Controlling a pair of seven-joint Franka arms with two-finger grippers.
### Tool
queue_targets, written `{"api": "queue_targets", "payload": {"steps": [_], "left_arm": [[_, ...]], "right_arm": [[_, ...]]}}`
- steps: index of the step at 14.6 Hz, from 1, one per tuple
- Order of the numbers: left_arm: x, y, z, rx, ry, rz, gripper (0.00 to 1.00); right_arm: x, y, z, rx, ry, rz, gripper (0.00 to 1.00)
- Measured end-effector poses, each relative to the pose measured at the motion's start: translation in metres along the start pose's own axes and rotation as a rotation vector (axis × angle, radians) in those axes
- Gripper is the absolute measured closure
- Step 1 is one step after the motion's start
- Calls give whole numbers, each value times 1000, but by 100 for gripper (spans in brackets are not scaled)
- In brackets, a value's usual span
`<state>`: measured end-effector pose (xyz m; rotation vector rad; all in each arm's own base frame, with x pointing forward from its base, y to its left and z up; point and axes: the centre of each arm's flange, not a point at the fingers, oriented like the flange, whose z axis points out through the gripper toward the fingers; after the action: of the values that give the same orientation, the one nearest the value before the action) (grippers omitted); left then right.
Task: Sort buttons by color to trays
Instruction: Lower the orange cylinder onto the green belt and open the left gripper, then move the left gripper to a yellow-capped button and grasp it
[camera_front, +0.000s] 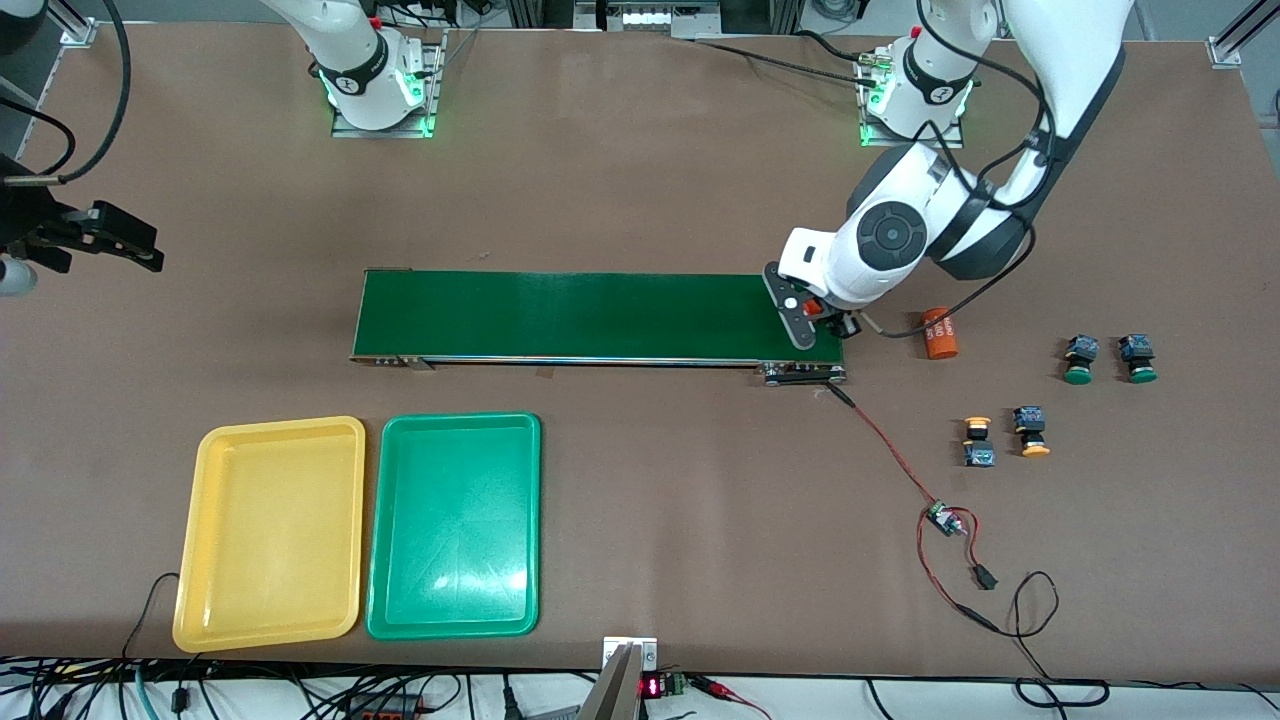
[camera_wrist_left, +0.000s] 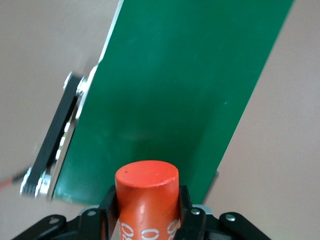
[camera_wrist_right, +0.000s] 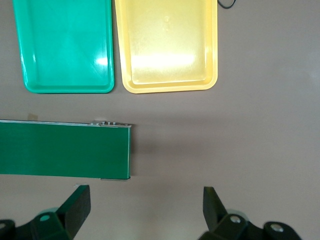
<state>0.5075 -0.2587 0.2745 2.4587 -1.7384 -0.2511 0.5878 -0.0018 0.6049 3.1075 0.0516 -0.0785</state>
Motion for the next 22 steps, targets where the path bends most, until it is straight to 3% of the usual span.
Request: {"api": "queue_targets", "payload": {"steps": [2, 5, 10, 13, 17, 22], "left_arm": [[13, 7, 1, 17, 26, 142, 50], [26, 18, 1, 32, 33, 252, 46], [13, -5, -15, 54, 50, 220, 0], [-27, -50, -51, 47, 36, 12, 0], [-63, -83, -91, 18, -3, -423, 0], [-133, -140, -96, 9, 22, -954, 0]], "right_arm": [[7, 3, 14, -3, -23, 6, 0], [13, 6, 27, -5, -47, 13, 0], [12, -3, 31, -7, -70, 47, 0], [12, -1, 35, -9, -78, 74, 0], [17, 3, 34, -10, -39, 79, 0], [22, -1, 37, -11, -18, 71, 0]]}}
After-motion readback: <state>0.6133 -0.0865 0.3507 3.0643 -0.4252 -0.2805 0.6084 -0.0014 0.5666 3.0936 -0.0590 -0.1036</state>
